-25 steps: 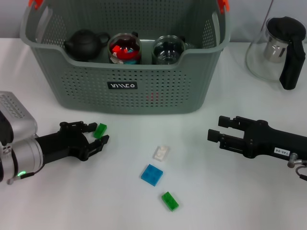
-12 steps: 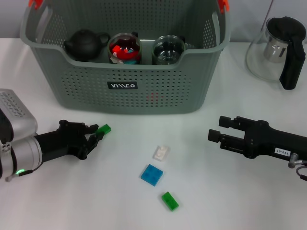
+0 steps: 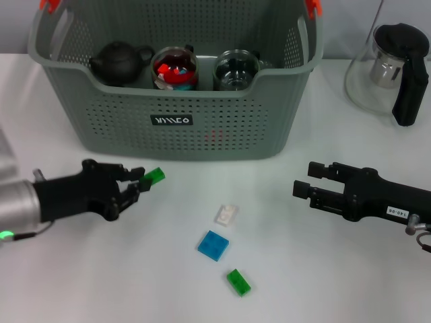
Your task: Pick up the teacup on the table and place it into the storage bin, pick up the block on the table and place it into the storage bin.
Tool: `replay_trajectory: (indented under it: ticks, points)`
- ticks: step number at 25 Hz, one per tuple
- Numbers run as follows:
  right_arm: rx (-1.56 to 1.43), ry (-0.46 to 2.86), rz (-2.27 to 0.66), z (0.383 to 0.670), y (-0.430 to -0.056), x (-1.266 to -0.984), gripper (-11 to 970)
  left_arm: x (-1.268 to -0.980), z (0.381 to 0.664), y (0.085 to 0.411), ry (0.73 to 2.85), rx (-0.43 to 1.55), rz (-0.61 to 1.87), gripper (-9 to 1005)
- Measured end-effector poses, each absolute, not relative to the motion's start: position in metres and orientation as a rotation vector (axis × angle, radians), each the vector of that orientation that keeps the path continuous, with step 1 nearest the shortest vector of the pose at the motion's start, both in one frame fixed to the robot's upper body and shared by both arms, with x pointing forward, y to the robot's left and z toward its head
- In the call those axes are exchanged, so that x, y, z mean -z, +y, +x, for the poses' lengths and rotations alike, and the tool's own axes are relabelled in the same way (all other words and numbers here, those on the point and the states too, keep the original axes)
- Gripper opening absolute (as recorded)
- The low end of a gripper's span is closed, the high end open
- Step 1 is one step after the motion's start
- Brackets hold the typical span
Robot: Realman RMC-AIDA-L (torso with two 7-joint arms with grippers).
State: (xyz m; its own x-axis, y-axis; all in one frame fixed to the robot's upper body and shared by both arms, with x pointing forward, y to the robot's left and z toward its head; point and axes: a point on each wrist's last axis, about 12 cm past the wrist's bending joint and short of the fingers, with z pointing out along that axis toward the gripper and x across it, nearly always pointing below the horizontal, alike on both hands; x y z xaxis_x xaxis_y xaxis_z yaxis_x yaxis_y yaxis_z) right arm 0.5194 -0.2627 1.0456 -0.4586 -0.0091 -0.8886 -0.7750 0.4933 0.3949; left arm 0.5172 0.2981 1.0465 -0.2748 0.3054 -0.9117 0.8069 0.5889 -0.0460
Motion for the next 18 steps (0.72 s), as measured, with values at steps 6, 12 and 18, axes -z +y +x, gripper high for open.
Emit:
replay_trajectory:
  ticks: [6, 12, 18]
  points:
    - [-1.057, 1.828, -0.66, 0.521, -0.262, -1.046, 714, -1.109, 0.513, 0.314, 1.644, 0.924, 1.013, 189]
    - [-1.058, 1.827, -0.662, 0.522, -0.26, -1.046, 715, -1.174, 0.551, 0.308, 1.519, 0.941, 1.018, 191]
    - [-1.068, 1.823, -0.665, 0.521, -0.258, -1.046, 714, -1.212, 0.607, 0.281, 1.562, 0.744, 0.957, 192]
